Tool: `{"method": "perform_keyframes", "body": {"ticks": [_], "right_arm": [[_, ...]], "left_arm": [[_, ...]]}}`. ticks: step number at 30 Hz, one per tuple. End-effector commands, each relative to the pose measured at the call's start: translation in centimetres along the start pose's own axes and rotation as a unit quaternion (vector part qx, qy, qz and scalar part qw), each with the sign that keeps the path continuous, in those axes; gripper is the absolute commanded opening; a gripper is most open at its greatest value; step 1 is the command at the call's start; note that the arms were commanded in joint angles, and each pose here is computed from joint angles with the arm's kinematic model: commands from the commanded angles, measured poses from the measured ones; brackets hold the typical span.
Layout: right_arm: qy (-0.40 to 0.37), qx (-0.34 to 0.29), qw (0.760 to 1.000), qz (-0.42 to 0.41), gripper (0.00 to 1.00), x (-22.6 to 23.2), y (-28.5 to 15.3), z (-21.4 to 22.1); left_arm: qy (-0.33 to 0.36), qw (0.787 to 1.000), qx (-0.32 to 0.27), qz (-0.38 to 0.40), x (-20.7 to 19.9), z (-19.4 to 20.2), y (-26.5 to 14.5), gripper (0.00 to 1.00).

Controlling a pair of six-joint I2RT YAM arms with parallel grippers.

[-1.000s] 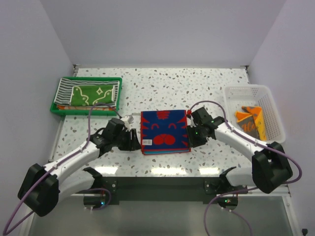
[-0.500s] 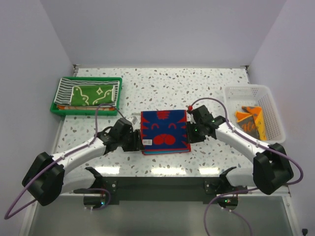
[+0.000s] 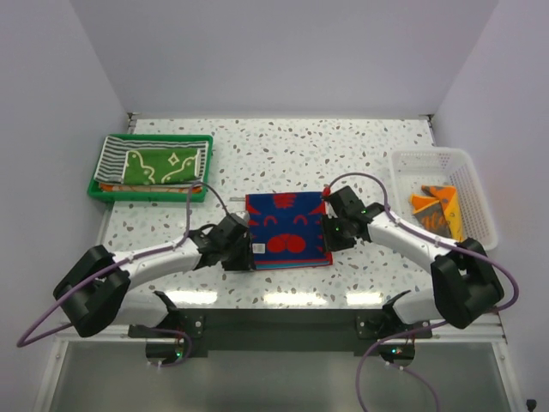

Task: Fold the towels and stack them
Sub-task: Fold the towel

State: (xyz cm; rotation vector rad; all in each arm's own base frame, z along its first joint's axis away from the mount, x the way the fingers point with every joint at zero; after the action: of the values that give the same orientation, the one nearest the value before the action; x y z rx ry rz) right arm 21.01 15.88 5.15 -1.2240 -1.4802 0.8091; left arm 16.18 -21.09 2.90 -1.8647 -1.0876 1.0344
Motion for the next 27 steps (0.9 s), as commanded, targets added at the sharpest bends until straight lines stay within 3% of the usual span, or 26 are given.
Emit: {"method": "perform_keyframes", "body": {"ticks": [1, 5, 12, 21, 23, 27], "right_arm": [[0.016, -0.013, 1.0, 0.006, 0.38, -0.2, 0.7, -0.1], [0.039, -0.01, 0.999, -0.001, 0.36, -0.2, 0.8, 0.5], [0.085, -0.026, 0.996, -0.005, 0.36, -0.6, 1.2, 1.1], [0.114, -0.02, 0.993, -0.008, 0.34, -1.7, 2.4, 3.2], [0.115, -0.024, 0.993, -0.018, 0.34, -1.4, 1.9, 3.2], [0.114, -0.045, 0.992, -0.033, 0.34, -0.7, 0.2, 2.2]], "left_arm": [[-0.006, 1.0, 0.012, -0.024, 0.1, 0.1, 0.5, 0.41], [-0.011, 0.999, 0.007, -0.042, 0.6, -0.2, 0.3, 0.36], [-0.021, 0.998, 0.006, -0.061, 1.5, 0.5, -0.2, 0.39], [-0.012, 0.995, 0.037, -0.087, 2.4, 1.4, 0.7, 0.24], [-0.012, 0.996, 0.035, -0.087, 2.4, 1.3, 0.5, 0.25], [-0.029, 0.998, -0.023, -0.054, 0.7, -1.3, -1.7, 0.4]]}}
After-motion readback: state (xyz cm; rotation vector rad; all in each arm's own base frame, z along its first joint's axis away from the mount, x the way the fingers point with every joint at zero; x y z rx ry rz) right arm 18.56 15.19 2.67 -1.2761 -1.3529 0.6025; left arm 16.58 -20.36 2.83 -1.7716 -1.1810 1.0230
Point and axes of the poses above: each gripper's point midway between its finger pads, its own y axis out along the fingers, its own x axis along the line the jaws close on, z = x × y, the point moved 1 cm from there along -y, back along the fingers, and after that the axes turned 15 degrees about y, right-handed, at the moved point
